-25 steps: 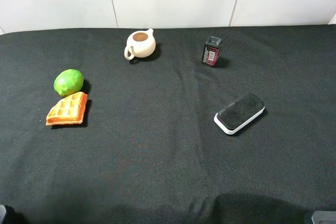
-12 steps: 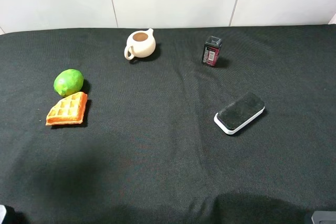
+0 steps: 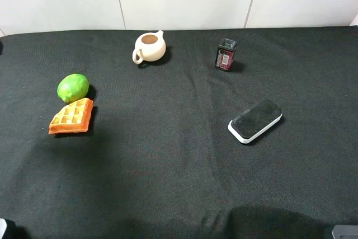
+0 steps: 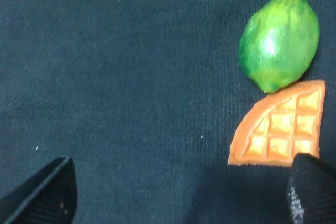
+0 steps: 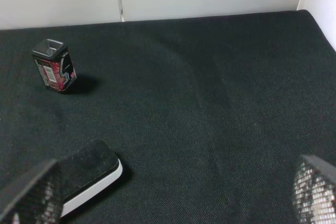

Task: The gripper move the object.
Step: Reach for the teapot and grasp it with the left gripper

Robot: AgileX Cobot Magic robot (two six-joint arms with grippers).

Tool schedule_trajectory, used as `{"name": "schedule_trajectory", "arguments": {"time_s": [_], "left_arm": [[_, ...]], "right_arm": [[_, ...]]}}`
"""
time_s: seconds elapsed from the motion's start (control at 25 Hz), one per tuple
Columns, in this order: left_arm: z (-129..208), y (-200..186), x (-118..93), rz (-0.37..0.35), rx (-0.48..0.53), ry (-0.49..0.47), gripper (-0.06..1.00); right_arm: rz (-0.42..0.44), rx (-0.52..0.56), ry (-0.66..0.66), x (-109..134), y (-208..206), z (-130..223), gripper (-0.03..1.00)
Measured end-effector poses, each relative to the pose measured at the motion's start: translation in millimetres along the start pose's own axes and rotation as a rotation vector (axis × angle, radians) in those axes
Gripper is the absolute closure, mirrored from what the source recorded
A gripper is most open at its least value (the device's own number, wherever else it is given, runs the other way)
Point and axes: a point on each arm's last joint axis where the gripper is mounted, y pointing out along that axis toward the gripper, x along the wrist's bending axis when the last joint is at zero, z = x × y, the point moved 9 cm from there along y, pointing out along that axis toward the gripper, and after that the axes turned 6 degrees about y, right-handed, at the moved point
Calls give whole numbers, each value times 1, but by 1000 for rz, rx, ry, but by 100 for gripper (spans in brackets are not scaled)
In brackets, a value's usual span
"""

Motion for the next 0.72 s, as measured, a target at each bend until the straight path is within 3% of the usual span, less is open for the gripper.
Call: {"name": "schedule_trajectory", "arguments": {"time_s": [0.72], "left_arm": [[-86, 49, -13, 20, 24, 11, 15]], "right_arm": [[0, 0, 0, 0, 0, 0, 31]]}}
